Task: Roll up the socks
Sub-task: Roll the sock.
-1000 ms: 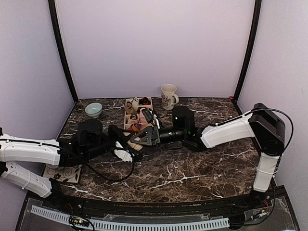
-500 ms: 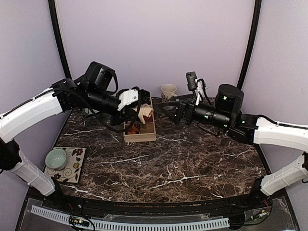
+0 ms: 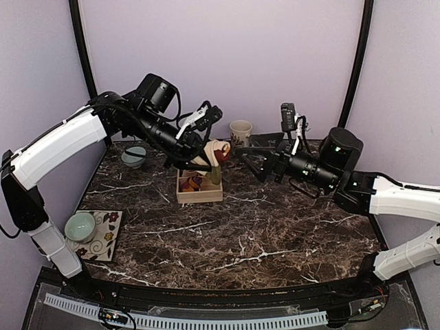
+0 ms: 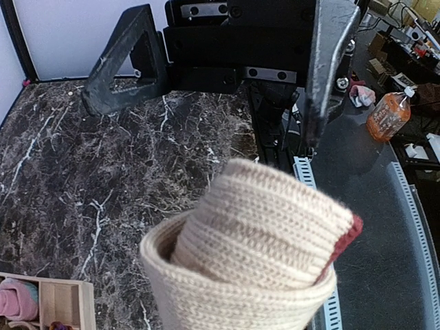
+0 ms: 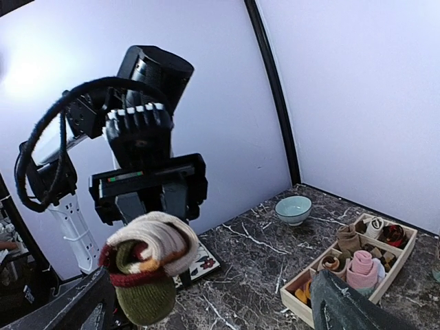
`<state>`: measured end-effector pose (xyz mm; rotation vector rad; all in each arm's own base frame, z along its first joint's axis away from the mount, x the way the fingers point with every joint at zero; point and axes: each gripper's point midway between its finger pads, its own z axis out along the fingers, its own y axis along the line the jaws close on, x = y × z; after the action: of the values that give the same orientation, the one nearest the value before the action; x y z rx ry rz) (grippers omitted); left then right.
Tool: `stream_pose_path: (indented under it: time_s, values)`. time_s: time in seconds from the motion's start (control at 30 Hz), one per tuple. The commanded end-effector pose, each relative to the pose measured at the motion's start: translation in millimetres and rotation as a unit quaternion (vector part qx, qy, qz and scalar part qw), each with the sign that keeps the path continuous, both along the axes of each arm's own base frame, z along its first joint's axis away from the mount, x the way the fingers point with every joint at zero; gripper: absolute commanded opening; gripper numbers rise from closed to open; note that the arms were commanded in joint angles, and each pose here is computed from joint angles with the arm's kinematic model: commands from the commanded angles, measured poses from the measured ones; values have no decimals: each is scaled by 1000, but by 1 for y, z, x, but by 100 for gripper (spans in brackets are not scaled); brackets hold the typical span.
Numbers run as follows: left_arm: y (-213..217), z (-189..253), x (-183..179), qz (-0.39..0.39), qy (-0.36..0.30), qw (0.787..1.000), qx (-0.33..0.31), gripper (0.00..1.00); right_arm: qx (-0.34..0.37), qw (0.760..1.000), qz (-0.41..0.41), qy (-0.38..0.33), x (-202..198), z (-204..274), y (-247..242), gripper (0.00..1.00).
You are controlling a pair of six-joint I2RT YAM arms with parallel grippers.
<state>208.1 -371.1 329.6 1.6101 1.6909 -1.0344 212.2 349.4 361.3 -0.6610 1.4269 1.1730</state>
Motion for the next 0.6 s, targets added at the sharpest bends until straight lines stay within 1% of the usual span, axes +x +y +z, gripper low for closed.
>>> stream_pose_path:
  time_s: [0.0,0.1,0.3,0.43,0.5,0.57]
  values:
    - [-1,-11,-10,-16,66,998,7,0,24,997,41,-55,-25,31,15,99]
    - [-3,-16,-10,-20,81,996,11,0,-7,996,44,-75,-32,31,35,99]
    - [-2,-12,-7,-16,67,998,12,0,-61,996,7,-59,-15,20,53,99]
    - [2,1,-22,-44,75,996,-4,0,-99,994,-7,-55,-10,7,56,99]
    - [5,10,-33,-69,90,993,-19,0,-110,992,0,-55,-13,1,55,99]
    - [8,18,-45,-94,103,990,-35,0,-117,991,12,-57,-19,-4,52,96]
